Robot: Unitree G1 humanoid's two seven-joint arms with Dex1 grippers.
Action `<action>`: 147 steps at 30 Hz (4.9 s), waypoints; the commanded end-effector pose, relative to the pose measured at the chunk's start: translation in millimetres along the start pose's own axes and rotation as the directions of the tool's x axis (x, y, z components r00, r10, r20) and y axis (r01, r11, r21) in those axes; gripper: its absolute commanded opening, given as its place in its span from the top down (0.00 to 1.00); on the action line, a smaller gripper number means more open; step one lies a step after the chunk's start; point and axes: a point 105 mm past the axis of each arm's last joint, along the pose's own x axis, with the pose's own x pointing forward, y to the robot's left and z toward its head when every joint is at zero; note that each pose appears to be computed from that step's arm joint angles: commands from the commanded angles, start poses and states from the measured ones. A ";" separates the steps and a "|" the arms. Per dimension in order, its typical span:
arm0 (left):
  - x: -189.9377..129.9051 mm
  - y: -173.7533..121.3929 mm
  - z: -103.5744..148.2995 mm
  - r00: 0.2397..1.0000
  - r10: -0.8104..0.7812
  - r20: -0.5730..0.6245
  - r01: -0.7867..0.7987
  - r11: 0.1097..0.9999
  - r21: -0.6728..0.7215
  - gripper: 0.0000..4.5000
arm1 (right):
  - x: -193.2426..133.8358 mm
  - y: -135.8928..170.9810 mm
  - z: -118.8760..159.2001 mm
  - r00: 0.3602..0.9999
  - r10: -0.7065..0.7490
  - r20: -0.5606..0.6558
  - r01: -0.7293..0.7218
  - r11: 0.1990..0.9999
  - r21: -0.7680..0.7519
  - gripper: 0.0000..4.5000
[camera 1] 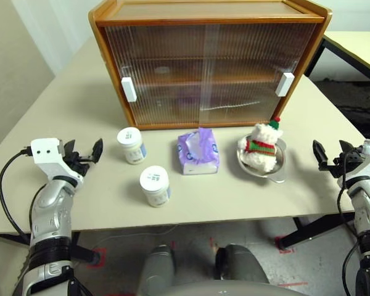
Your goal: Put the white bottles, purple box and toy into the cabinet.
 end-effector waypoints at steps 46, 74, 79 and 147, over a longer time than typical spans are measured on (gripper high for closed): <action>34.8 -72.8 124.4 0.865 -0.489 0.115 0.488 0.872 0.036 0.01 | -59.5 218.9 127.4 0.319 0.948 0.009 -0.938 0.317 -0.144 0.00; 69.5 -109.0 122.3 0.864 -0.480 0.152 0.490 0.871 -0.039 1.00 | -59.1 220.6 135.3 0.403 0.913 0.064 -0.900 0.408 -0.150 0.00; 70.2 -108.7 119.5 0.864 -0.482 0.146 0.492 0.870 -0.041 1.00 | -57.8 218.5 140.6 0.428 0.899 0.095 -0.888 0.437 -0.142 0.00; 75.8 -173.0 124.1 0.770 -0.621 0.150 0.634 0.771 -0.065 1.00 | -49.5 211.1 163.0 0.475 0.844 0.247 -0.861 0.504 -0.068 0.00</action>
